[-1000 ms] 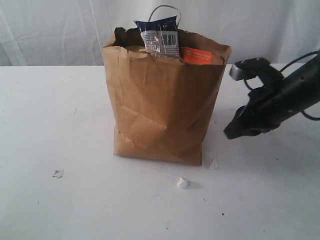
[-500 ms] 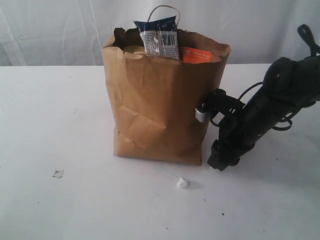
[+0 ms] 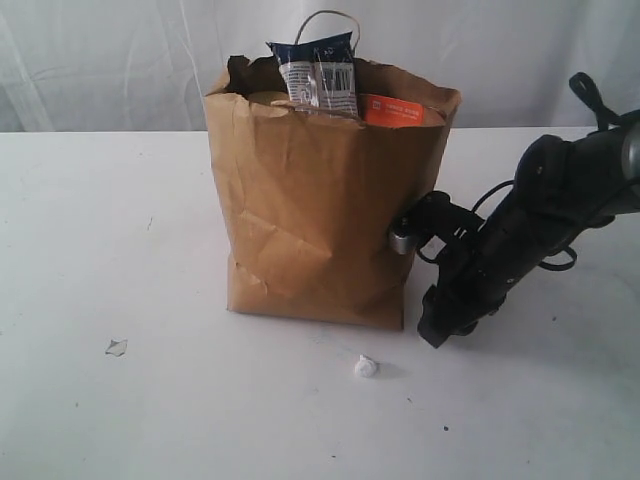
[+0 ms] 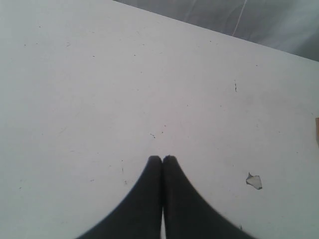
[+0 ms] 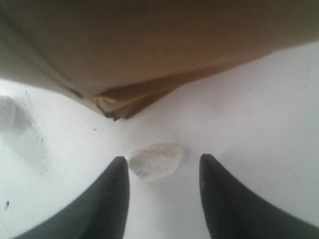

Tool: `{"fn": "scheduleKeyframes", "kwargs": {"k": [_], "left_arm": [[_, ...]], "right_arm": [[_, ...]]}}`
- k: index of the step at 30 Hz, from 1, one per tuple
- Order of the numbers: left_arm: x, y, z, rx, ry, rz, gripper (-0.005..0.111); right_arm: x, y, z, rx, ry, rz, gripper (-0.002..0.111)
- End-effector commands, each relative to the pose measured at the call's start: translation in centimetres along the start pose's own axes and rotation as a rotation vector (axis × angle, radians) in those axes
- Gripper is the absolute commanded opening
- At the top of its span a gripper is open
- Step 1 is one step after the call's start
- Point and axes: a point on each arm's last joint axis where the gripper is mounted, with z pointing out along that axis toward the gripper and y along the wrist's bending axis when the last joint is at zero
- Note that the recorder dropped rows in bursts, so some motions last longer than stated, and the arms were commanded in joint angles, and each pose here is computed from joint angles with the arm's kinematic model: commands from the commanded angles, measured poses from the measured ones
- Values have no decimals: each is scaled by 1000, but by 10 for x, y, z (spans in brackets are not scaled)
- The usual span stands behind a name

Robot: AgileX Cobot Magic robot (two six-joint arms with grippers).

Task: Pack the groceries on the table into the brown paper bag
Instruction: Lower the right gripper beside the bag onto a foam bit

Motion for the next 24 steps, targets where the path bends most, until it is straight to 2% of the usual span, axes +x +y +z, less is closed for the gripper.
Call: {"fn": "scheduleKeyframes", "kwargs": {"k": [1, 5, 10, 24], "left_arm": [[1, 1, 0, -4, -2, 1, 0], [1, 1, 0, -4, -2, 1, 0], [1, 1, 0, -4, -2, 1, 0], [1, 1, 0, -4, -2, 1, 0]], "right_arm": [[-1, 2, 1, -8, -3, 1, 29], [0, 4, 1, -29, 11, 1, 14], [2, 9, -3, -75, 37, 6, 6], [7, 37, -56, -243, 105, -12, 0]]}}
